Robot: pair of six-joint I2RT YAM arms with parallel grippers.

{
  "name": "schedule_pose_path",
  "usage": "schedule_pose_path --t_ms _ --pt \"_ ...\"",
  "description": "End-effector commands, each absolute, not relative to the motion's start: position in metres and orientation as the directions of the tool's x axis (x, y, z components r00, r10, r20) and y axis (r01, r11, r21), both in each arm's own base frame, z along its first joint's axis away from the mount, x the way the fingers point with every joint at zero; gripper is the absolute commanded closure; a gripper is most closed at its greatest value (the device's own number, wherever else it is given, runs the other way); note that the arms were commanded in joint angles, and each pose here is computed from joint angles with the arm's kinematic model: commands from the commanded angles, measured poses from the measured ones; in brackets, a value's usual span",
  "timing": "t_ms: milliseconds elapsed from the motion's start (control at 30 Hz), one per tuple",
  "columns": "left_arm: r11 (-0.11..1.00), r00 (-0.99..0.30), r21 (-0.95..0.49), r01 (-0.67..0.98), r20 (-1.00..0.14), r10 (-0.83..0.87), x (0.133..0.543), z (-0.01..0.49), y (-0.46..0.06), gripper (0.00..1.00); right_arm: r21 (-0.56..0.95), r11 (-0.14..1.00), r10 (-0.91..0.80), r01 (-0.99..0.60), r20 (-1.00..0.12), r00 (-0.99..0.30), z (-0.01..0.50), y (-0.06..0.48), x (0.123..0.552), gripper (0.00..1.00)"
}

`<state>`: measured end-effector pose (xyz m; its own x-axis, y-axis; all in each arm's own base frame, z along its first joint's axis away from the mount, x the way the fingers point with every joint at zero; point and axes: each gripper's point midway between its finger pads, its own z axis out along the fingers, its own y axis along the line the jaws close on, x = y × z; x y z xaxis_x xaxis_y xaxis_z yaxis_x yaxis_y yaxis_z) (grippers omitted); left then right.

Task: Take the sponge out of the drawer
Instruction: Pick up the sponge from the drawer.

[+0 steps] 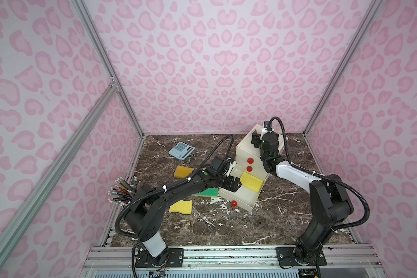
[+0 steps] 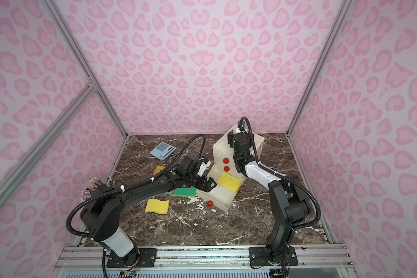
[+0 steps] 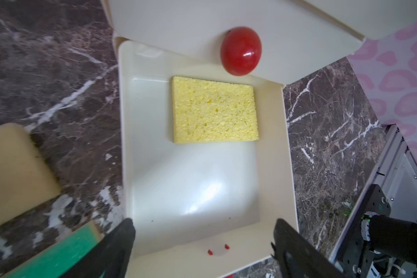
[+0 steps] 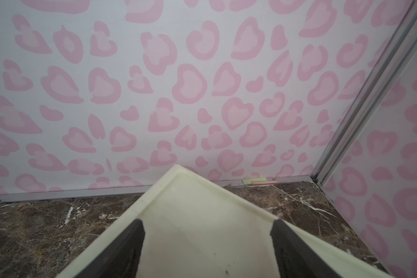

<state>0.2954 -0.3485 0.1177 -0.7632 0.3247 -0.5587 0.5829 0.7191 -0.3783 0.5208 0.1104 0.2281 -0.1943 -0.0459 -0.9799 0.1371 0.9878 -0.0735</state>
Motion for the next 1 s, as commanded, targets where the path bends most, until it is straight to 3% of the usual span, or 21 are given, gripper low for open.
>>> schedule_pose_path --t_ms 0,300,533,967 --pt "0.687 -0.743 -0.397 0.609 -0.589 0.318 0.298 0.122 -0.378 0.08 -0.371 0.928 -0.299 -0.028 -0.701 -0.648 0.097 0.091 0.470 0.15" --pt "0.732 -0.765 -0.359 0.580 -0.550 0.336 0.308 0.094 -0.392 0.08 -0.349 0.937 -0.288 -0.028 -0.723 -0.628 0.105 0.090 0.467 0.15" --pt "0.774 -0.781 -0.319 0.547 -0.527 0.335 0.319 0.087 -0.390 0.00 -0.311 0.950 -0.267 -0.034 -0.750 -0.605 0.114 0.089 0.466 0.15" --pt "0.835 -0.825 -0.285 0.472 -0.476 0.304 0.337 0.072 -0.395 0.02 -0.254 0.967 -0.221 -0.026 -0.784 -0.580 0.124 0.079 0.463 0.15"
